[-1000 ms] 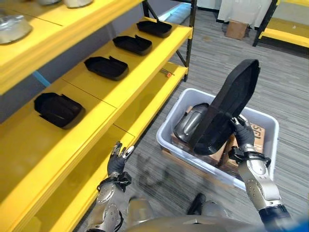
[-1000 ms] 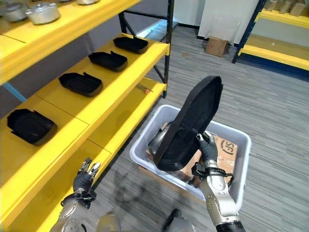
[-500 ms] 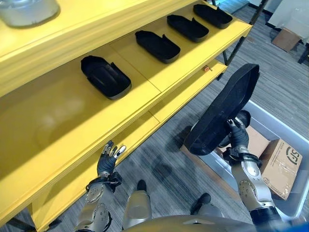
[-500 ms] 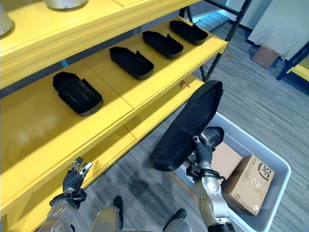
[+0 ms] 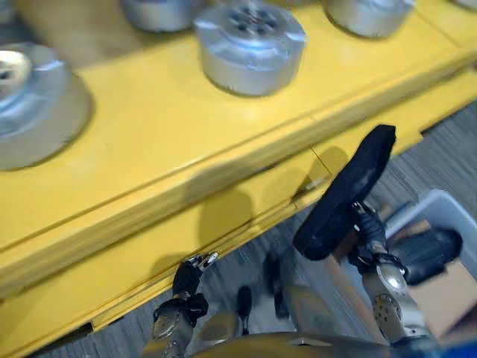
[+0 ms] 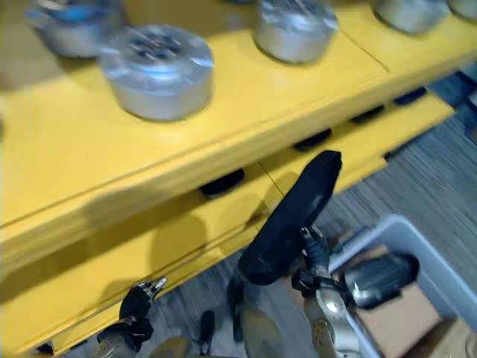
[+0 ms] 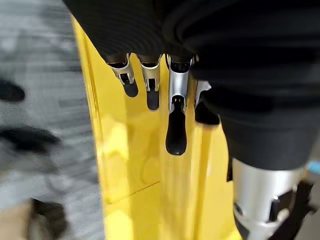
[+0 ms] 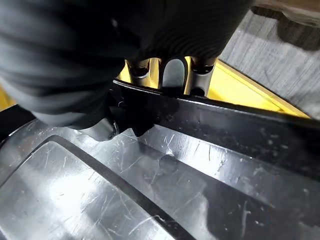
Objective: Move parts from the plastic box to the shelf.
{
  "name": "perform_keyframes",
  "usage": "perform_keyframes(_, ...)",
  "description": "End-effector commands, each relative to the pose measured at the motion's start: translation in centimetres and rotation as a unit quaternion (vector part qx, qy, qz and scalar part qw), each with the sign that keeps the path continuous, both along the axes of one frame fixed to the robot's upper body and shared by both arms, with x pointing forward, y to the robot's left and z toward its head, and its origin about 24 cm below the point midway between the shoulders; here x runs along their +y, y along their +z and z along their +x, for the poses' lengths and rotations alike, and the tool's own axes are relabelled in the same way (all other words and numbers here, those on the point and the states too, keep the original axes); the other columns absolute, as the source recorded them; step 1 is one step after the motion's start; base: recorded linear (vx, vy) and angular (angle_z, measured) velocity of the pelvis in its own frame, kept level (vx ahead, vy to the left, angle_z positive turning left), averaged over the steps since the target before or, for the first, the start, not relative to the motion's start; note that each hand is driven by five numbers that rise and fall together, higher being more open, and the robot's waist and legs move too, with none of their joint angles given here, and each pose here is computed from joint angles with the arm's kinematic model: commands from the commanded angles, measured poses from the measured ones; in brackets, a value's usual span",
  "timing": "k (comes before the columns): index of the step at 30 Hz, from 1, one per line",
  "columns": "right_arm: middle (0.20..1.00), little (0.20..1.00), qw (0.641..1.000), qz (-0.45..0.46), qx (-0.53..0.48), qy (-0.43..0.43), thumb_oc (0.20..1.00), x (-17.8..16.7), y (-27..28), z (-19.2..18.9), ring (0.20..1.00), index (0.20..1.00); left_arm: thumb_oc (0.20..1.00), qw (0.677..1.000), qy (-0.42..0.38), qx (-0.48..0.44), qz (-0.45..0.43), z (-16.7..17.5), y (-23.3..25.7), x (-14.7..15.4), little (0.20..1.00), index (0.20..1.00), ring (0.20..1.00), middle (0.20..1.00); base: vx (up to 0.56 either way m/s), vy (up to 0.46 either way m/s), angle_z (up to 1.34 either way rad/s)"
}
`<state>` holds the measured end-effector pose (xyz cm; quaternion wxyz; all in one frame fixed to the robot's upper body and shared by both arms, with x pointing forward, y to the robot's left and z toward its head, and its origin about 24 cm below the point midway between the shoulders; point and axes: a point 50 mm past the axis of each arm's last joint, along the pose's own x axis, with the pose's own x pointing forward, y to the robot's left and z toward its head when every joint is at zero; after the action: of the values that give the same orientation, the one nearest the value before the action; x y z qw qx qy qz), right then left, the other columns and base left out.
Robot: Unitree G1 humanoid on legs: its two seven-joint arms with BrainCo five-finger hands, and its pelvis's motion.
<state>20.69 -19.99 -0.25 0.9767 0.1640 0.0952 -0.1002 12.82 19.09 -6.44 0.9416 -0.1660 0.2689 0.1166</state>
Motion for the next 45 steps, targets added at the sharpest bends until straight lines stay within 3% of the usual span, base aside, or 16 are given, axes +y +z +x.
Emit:
perform_keyframes(1, 0.200, 0.200, 0.992, -0.008, -0.127, -0.005, 0.200, -0.9, 5.1, 2.0, 0.200, 0.200, 1.000, 0.986, 0.027, -0.157, 0.050, 5.1, 5.5, 3.4, 1.000, 1.000, 1.000, 1.000, 0.01, -0.173, -0.10)
perform_keyframes(14, 0.200, 0.200, 0.989, -0.033, -0.144, -0.010, 0.200, -2.0, 6.2, 2.5, 0.200, 0.200, 1.000, 0.987, 0.012, -0.154, 0.034, 5.4, 5.2, 2.7, 1.000, 1.000, 1.000, 1.000, -0.07, -0.056, 0.31)
perform_keyframes(22, 0.200, 0.200, 0.987, -0.018, -0.158, -0.014, 0.200, -1.8, 6.8, 2.4, 0.200, 0.200, 1.000, 0.983, -0.007, -0.180, 0.013, 6.8, 6.2, 1.4, 1.000, 1.000, 1.000, 1.000, 0.00, 0.256, 0.71)
perform_keyframes(30, 0.200, 0.200, 0.987, 0.007, -0.158, -0.013, 0.200, -1.3, 6.5, 2.3, 0.200, 0.200, 1.000, 0.984, -0.007, -0.174, 0.041, 6.2, 6.3, 2.9, 1.000, 1.000, 1.000, 1.000, 0.05, 0.222, 0.22)
perform_keyframes(45, 0.200, 0.200, 0.970, 0.081, -0.192, 0.125, 0.200, 4.3, 9.0, 5.7, 0.200, 0.200, 1.000, 0.983, -0.028, -0.175, 0.055, 7.1, 6.8, 3.0, 1.000, 1.000, 1.000, 1.000, -0.02, 0.041, 0.16)
